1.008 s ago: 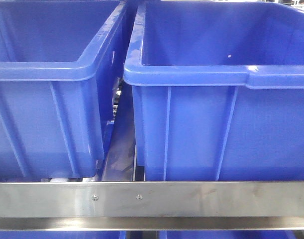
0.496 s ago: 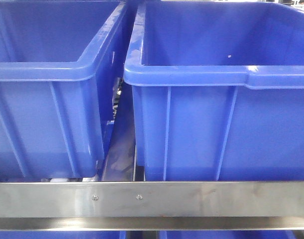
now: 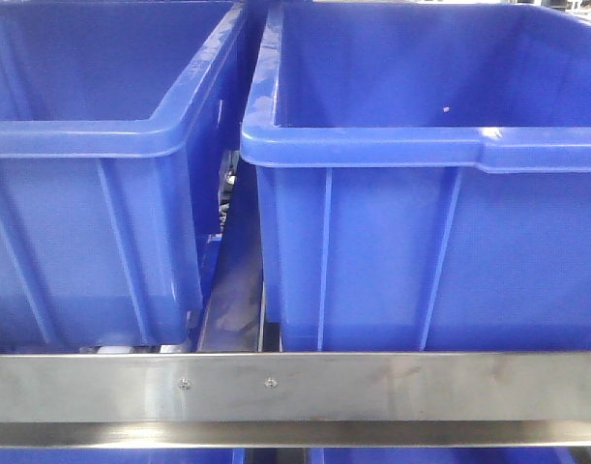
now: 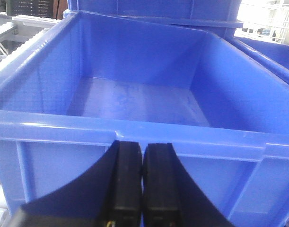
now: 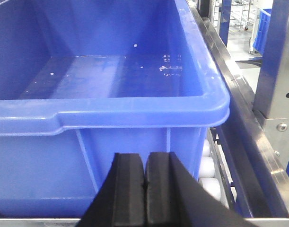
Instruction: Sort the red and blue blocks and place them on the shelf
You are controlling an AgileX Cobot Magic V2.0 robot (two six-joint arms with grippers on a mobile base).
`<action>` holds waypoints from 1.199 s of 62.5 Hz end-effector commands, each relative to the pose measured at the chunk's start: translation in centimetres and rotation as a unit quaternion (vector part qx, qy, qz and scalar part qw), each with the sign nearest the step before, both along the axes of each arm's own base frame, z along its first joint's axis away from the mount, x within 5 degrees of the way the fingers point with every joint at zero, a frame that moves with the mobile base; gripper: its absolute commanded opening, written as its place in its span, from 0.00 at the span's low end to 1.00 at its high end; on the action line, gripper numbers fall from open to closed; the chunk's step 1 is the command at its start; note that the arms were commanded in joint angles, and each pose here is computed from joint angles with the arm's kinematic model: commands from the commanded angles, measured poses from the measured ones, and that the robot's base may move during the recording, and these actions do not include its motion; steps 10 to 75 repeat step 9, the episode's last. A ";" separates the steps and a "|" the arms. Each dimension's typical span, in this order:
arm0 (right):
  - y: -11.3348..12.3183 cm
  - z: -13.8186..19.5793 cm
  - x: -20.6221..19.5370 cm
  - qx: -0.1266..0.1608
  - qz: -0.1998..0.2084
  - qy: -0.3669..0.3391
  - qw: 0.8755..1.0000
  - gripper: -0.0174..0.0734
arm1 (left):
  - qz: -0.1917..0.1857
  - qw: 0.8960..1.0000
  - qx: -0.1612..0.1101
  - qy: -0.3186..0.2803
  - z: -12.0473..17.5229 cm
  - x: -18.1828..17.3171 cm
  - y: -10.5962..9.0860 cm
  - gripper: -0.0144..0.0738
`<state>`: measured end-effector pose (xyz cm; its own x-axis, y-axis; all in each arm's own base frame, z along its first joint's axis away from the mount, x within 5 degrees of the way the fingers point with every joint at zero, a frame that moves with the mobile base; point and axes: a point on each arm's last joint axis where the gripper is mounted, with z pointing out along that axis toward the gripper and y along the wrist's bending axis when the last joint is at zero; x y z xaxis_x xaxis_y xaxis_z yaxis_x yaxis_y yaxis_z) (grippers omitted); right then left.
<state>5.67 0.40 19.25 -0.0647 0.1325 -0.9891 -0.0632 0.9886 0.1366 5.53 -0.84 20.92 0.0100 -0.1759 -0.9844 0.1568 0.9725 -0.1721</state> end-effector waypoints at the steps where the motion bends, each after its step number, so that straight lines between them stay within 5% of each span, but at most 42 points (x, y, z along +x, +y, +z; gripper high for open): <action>1: 0.0 1.6 -0.3 0.001 -0.002 -0.064 0.998 0.25 | -0.004 0.999 -0.011 -0.033 -0.4 0.0 -0.1 0.33; 75: 0.0 1.6 -0.3 0.001 -0.002 -0.064 0.998 0.25 | -0.004 0.999 -0.011 -0.033 -0.4 0.0 -0.1 0.33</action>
